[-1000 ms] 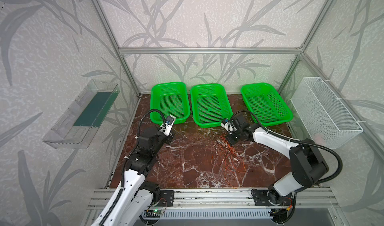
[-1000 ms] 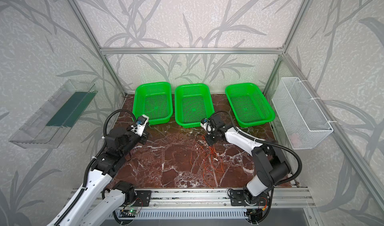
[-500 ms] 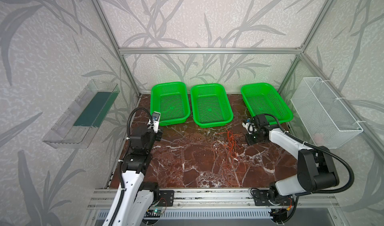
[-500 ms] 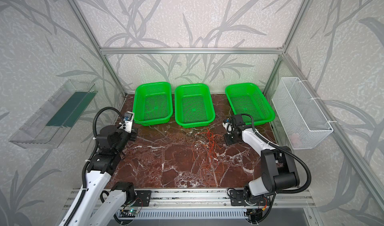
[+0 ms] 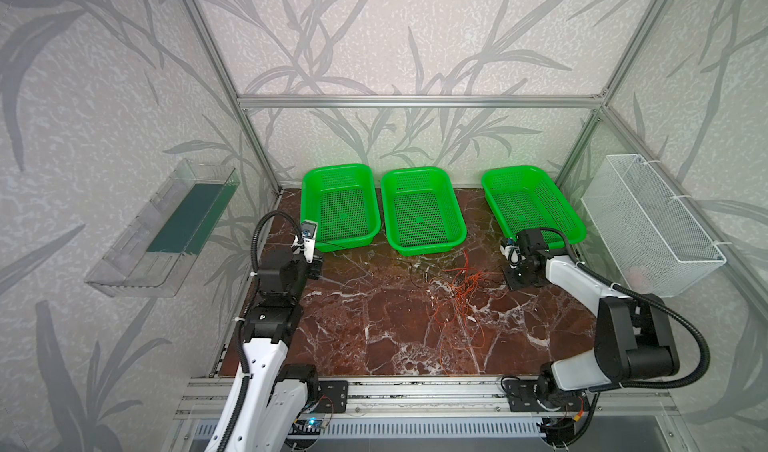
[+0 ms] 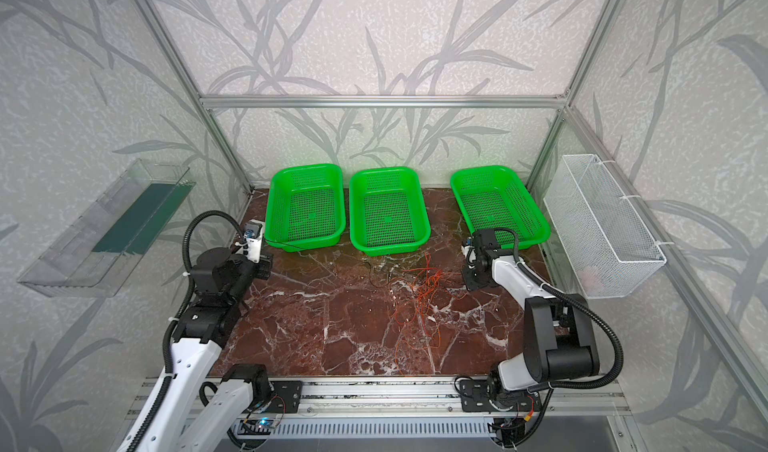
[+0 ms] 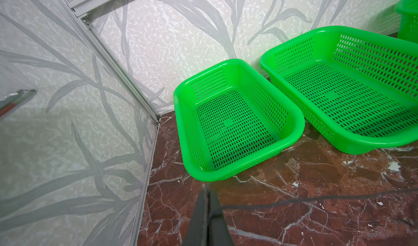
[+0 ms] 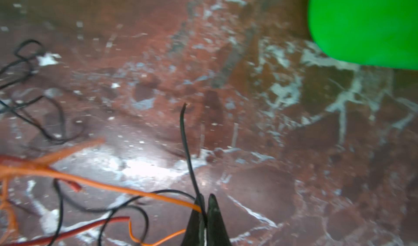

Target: Untangle the cables

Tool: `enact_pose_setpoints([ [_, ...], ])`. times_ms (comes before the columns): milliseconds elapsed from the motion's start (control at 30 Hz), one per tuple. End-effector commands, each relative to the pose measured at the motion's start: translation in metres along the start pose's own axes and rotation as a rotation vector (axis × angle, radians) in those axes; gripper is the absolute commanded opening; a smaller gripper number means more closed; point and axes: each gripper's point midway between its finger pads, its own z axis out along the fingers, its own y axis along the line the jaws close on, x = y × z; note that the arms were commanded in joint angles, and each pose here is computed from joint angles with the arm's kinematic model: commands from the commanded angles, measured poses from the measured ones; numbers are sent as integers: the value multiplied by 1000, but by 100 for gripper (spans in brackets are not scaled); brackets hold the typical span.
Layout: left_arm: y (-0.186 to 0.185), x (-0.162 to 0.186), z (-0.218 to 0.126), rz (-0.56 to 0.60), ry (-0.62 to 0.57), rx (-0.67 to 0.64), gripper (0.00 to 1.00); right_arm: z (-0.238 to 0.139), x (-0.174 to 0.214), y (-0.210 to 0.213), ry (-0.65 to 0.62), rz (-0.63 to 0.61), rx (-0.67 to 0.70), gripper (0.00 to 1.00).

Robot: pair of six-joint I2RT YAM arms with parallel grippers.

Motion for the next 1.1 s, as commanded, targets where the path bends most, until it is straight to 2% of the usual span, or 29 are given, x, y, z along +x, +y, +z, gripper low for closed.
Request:
enact_pose_setpoints([
  [0, 16, -20, -3, -5, -42, -57, 0, 0, 10, -18, 37, 14, 64, 0],
  [167, 4, -31, -1, -31, -90, 23, 0, -5, 6, -16, 12, 21, 48, 1],
  [267, -21, -42, -4, -29, -136, 167, 0, -24, -8, -1, -80, -11, 2, 16],
  [367, -59, -56, -15, -56, -197, 377, 0, -48, -25, 30, -223, -69, -90, 38],
  [500, -96, -68, -26, -33, -226, 519, 0, -79, -43, 72, -378, -181, -194, 51],
  [600, -112, -72, -32, -2, -231, 559, 0, -102, -54, 110, -473, -279, -280, 55],
  [800, -122, -81, -39, 10, -258, 577, 0, -139, -73, 207, -623, -466, -509, 59],
  [900, -127, -87, -44, 18, -272, 596, 0, -146, -82, 252, -658, -568, -590, 60],
  [1067, -133, -97, -53, 37, -298, 619, 0, -144, -96, 293, -662, -656, -674, 59],
])
